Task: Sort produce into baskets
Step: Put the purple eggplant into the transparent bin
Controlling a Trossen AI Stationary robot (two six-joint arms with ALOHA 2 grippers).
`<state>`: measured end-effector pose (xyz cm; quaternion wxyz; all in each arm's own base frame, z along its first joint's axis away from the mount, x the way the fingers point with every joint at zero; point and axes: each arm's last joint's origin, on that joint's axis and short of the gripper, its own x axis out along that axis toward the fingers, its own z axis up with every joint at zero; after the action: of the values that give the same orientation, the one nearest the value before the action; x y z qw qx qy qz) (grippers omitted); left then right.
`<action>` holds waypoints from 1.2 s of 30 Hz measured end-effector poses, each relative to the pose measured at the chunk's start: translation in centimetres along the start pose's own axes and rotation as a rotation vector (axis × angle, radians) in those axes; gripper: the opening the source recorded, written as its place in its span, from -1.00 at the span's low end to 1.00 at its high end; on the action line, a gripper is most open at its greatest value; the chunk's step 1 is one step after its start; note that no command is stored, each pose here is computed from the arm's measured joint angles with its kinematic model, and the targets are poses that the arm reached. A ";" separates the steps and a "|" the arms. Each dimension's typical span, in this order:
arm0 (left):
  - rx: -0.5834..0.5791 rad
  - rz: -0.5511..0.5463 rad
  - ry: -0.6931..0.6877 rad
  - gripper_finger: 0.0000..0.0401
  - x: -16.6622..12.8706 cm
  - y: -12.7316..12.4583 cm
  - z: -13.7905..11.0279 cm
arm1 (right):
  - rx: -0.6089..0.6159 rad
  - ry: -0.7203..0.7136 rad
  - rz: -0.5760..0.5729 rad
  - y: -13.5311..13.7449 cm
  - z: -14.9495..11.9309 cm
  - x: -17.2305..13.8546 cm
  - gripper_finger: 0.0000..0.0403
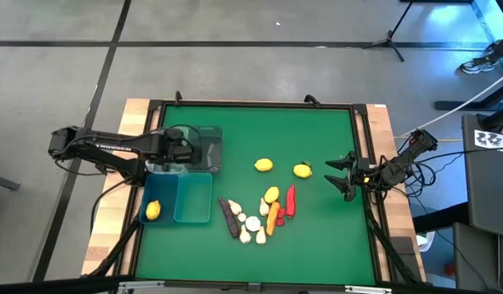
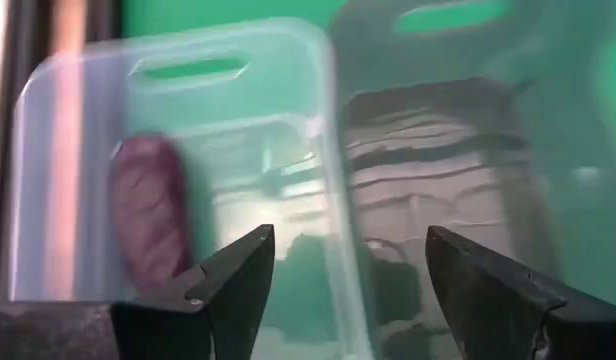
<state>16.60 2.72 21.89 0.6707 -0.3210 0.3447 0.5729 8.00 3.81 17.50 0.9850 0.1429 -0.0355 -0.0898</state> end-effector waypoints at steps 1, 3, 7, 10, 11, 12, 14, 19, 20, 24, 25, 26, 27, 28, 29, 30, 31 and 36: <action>0.025 -0.044 -0.014 0.26 -0.3 -0.3 0.2 | 0.000 0.000 -0.001 0.0 0.0 0.0 0.39; 0.106 -0.161 -0.058 0.26 -1.1 -1.1 0.6 | 0.000 0.000 -0.001 0.0 0.0 0.0 0.39; 0.340 -0.461 -0.201 0.25 -3.3 -3.3 1.1 | -0.001 0.000 -0.001 0.0 0.0 0.0 0.39; 0.603 -0.784 -0.288 0.25 -5.6 -5.3 0.7 | -0.001 0.000 -0.001 0.0 0.0 0.0 0.39; 0.669 -0.883 -0.317 0.25 -6.4 -5.8 0.4 | -0.001 0.000 -0.002 0.0 0.0 0.0 0.39; 0.720 -0.950 -0.349 0.25 -6.9 -6.2 0.1 | -0.001 0.000 -0.001 0.0 0.0 0.0 0.39; 0.779 -1.015 -0.398 0.25 -7.7 -7.0 -0.7 | -0.001 0.000 -0.002 0.0 0.0 0.0 0.39; 0.982 -1.033 -0.378 0.25 -7.0 -8.6 -3.4 | -0.001 0.000 -0.002 0.0 0.0 0.0 0.39; 1.031 -1.041 -0.361 0.25 -6.7 -9.0 -4.1 | -0.001 0.000 -0.002 0.0 0.0 0.0 0.39; 1.234 -1.060 -0.279 0.25 -5.3 -10.7 -6.7 | -0.001 0.000 -0.002 0.0 0.0 0.0 0.39; 1.273 -1.058 -0.274 0.25 -5.1 -11.2 -7.2 | -0.001 0.000 -0.002 0.0 0.0 0.0 0.39; 1.312 -1.053 -0.276 0.25 -5.0 -11.7 -7.6 | -0.001 0.000 -0.002 0.0 0.0 0.0 0.39; 1.356 -1.048 -0.282 0.25 -4.9 -12.2 -7.9 | -0.001 0.000 -0.002 0.0 0.0 0.0 0.39; 1.403 -1.040 -0.283 0.25 -4.9 -12.7 -8.2 | -0.001 0.000 -0.002 0.0 0.0 0.0 0.39; 1.453 -1.032 -0.279 0.25 -5.0 -13.2 -8.4 | -0.001 0.000 -0.002 0.0 0.0 0.0 0.39; 1.505 -1.020 -0.268 0.25 -5.1 -13.6 -8.6 | -0.001 0.000 -0.002 0.0 0.0 0.0 0.39; 1.551 -1.007 -0.253 0.25 -5.2 -14.0 -8.8 | -0.001 0.000 -0.002 0.0 0.0 0.0 0.39; 1.741 -0.927 -0.149 0.25 -5.5 -15.7 -9.1 | -0.001 0.000 -0.002 0.0 0.0 0.0 0.39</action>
<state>30.69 -9.97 21.96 0.8507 0.2180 0.4427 -0.1813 8.00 3.80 17.49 0.9850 0.1426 -0.0353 -0.0907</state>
